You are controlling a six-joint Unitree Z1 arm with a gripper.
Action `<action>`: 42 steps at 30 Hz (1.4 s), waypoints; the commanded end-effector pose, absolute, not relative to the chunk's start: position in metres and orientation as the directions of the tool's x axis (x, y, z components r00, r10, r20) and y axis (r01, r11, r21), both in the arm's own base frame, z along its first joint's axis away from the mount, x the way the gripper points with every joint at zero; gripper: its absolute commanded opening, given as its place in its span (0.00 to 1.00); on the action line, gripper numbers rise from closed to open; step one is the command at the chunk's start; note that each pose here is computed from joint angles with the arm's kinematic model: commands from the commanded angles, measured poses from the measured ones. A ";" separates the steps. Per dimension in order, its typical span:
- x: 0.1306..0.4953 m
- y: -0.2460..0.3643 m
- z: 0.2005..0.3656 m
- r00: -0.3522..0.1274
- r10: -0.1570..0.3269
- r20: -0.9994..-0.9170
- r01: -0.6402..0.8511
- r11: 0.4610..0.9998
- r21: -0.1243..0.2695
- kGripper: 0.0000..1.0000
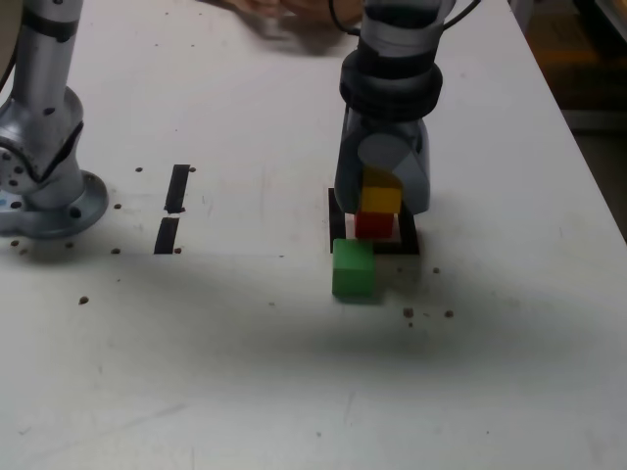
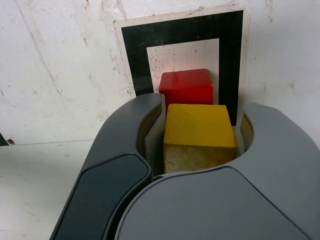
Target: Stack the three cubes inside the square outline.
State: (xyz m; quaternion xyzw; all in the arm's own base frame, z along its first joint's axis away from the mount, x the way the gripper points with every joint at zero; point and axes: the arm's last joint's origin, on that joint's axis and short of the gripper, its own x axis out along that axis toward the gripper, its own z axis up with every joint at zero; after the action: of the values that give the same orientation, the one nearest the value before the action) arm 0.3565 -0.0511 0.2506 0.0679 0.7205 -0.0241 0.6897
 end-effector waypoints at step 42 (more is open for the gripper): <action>0.316 -0.058 0.299 0.026 0.120 -0.992 0.148 0.981 0.123 0.91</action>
State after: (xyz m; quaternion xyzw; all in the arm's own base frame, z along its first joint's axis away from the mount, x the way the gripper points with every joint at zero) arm 0.3186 -0.0565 0.2946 0.0970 0.7021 -0.0112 0.7053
